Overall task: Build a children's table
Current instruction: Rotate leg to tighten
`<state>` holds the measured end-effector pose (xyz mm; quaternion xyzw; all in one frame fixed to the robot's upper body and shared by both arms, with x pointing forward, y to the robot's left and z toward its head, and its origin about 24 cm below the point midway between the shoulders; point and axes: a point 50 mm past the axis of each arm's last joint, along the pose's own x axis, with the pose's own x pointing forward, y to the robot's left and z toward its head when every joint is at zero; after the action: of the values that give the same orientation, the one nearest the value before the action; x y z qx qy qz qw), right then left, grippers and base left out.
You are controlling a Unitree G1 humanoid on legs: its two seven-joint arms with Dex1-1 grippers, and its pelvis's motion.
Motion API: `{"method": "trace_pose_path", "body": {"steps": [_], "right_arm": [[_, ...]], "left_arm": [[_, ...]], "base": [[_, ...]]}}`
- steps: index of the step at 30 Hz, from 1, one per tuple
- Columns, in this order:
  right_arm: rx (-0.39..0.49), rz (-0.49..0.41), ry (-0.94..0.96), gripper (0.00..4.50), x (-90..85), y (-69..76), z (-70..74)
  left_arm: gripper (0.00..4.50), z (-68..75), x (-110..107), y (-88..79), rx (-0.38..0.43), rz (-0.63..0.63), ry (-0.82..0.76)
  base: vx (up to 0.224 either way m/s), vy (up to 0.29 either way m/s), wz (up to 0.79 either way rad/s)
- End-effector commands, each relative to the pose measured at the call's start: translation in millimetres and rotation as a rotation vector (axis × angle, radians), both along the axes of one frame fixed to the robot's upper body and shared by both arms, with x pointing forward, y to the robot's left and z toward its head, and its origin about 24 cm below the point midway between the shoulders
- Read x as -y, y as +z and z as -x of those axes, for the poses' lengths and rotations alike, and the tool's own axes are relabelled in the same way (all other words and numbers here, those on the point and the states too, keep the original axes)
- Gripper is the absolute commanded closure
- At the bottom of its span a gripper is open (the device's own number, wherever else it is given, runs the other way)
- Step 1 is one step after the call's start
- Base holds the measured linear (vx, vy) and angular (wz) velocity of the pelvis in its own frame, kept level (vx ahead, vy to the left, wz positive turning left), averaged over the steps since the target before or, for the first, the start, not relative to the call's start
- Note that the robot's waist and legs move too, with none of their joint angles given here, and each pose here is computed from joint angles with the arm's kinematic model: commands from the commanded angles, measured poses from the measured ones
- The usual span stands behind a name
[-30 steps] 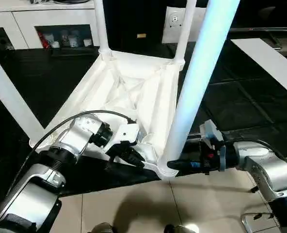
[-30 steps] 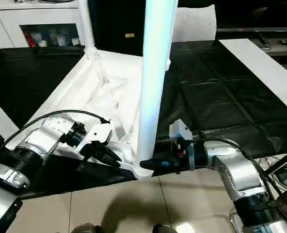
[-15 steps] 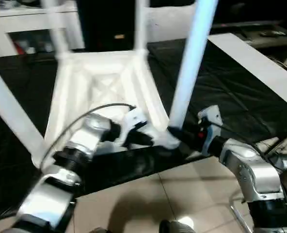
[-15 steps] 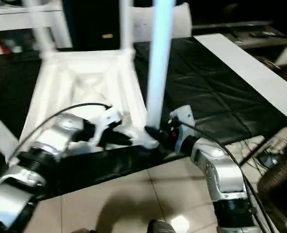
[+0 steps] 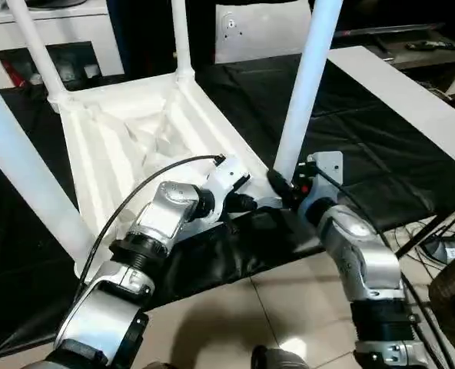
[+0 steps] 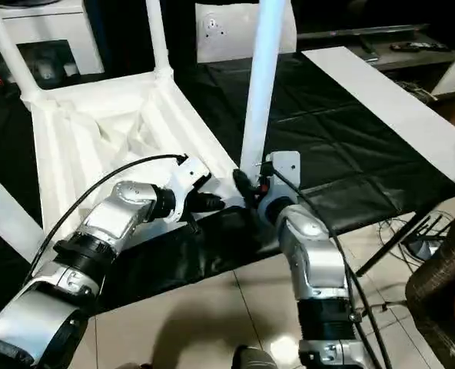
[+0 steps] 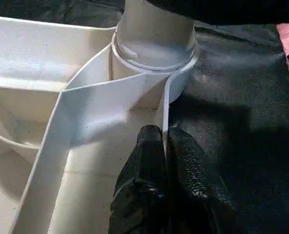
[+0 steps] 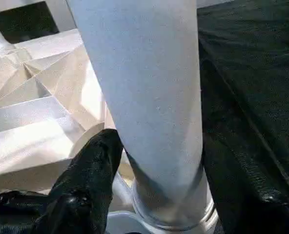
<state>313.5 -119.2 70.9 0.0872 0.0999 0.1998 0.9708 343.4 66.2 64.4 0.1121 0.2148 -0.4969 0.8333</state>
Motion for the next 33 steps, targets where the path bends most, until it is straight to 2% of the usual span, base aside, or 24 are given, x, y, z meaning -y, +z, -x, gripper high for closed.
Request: {"method": "trace_pose_path", "body": {"steps": [1, 4, 6, 7, 9, 11, 12, 15, 21, 23, 26, 33], "right_arm": [[0.066, -0.035, 0.257, 1.38, -21.5, 9.6, 12.1], [0.081, -0.017, 0.301, 1.15, -11.8, 10.3, 16.5], [0.105, 0.023, 0.381, 0.83, 7.6, 12.5, 22.0], [0.109, 0.03, 0.392, 0.83, 10.2, 13.0, 22.6], [0.114, 0.066, 0.452, 0.52, 22.3, 14.7, 24.3], [0.112, 0.086, 0.493, 0.47, 27.3, 15.6, 25.6], [0.11, 0.1, 0.532, 0.27, 31.1, 16.5, 26.8], [0.102, 0.139, 0.651, 0.27, 36.5, 16.7, 30.6], [0.068, 0.135, 0.802, 0.27, 44.2, 16.6, 35.4], [0.05, 0.131, 0.856, 0.6, 46.8, 16.4, 36.6], [0.009, 0.134, 0.948, 0.73, 49.4, 15.3, 39.4], [-0.027, 0.129, 1.022, 1.45, 49.0, 14.0, 42.1]], "left_arm": [[4.5, 5.4, 12, 14.5, 0.056, 0.095, -0.117], [4.5, 7.0, 5, 14.3, 0.069, 0.087, -0.167], [4.5, 9.2, -10, 12.0, 0.076, 0.054, -0.242], [4.5, 10.0, -11, 11.8, 0.077, 0.054, -0.257], [4.5, 13.9, -19, 10.2, 0.065, 0.044, -0.329], [4.5, 16.2, -24, 8.7, 0.063, 0.018, -0.374], [4.5, 18.2, -29, 7.4, 0.056, -0.004, -0.409], [4.5, 22.6, -37, 5.8, 0.022, -0.022, -0.488], [4.5, 28.5, -42, 5.7, -0.012, -0.053, -0.623], [4.5, 30.5, -42, 5.6, -0.015, -0.069, -0.676], [4.5, 34.6, -42, 4.9, -0.04, -0.081, -0.756], [4.5, 35.8, -41, 5.0, -0.051, -0.11, -0.813]], "base": [[0.0, 0.0, 0.0], [0.0, 0.0, 0.0], [0.0, 0.0, 0.0], [0.0, 0.0, 0.0], [0.0, 0.0, 0.0], [0.0, 0.0, 0.0], [0.0, 0.0, 0.0], [0.0, 0.0, 0.0], [0.0, 0.0, 0.0], [0.0, 0.0, 0.0], [0.0, 0.0, 0.0], [0.0, 0.0, 0.0]]}}
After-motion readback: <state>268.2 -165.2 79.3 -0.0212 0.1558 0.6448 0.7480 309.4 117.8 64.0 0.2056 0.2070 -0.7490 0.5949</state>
